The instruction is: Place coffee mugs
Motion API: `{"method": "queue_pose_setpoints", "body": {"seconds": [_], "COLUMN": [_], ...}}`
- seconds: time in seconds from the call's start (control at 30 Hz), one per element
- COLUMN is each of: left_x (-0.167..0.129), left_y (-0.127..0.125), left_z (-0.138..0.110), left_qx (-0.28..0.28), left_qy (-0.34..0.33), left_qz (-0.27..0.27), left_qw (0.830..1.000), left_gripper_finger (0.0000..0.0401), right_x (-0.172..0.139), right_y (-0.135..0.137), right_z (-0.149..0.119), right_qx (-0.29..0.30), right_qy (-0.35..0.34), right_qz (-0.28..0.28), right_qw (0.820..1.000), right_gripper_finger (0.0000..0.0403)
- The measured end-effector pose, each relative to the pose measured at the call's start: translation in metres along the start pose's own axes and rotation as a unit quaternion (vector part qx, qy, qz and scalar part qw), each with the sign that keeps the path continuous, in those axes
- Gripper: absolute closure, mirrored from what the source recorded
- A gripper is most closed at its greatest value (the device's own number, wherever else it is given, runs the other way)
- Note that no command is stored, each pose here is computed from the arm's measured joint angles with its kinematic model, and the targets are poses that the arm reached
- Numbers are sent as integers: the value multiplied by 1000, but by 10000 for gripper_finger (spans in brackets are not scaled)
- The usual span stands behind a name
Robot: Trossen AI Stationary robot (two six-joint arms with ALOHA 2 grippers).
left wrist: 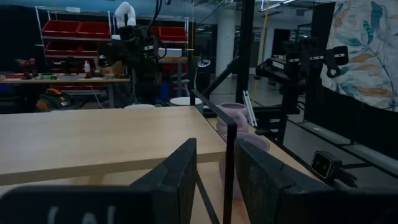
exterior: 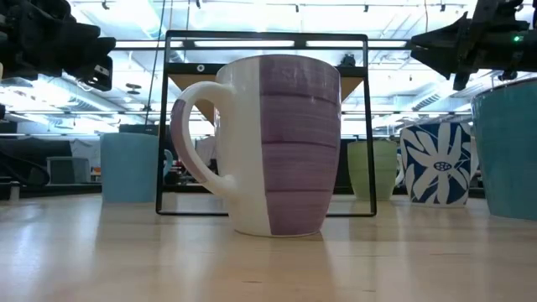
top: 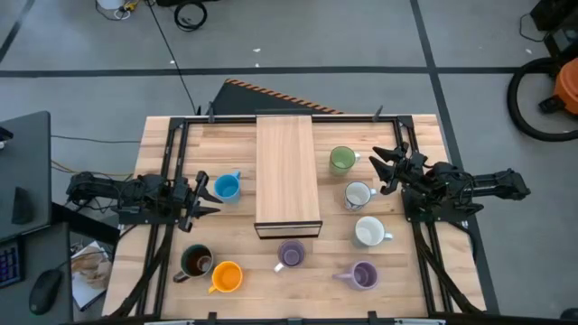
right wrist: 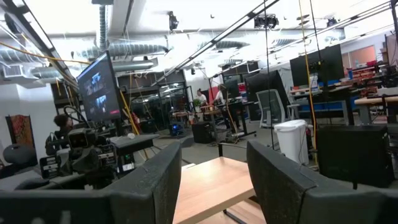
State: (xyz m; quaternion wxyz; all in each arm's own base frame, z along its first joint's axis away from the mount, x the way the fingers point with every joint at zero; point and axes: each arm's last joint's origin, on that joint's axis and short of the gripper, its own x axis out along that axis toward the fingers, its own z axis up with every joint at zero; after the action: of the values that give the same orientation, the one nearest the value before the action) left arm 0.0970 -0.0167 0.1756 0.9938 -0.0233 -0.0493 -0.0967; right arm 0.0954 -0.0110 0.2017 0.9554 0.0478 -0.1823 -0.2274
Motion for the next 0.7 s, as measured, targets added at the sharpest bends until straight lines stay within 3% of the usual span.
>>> {"method": "queue_pose_setpoints", "body": {"seconds": [0.7], "left_x": [0], "left_y": [0], "left_z": [0], "left_qx": [-4], "left_qy": [0], "left_qz": [0], "left_qw": [1000], "left_gripper_finger": [287], "right_x": [0], "right_y": [0], "right_z": [0], "right_qx": [0], "right_qy": [0], "right_qz": [0], "right_qw": [1000], "right_gripper_finger": [215]}}
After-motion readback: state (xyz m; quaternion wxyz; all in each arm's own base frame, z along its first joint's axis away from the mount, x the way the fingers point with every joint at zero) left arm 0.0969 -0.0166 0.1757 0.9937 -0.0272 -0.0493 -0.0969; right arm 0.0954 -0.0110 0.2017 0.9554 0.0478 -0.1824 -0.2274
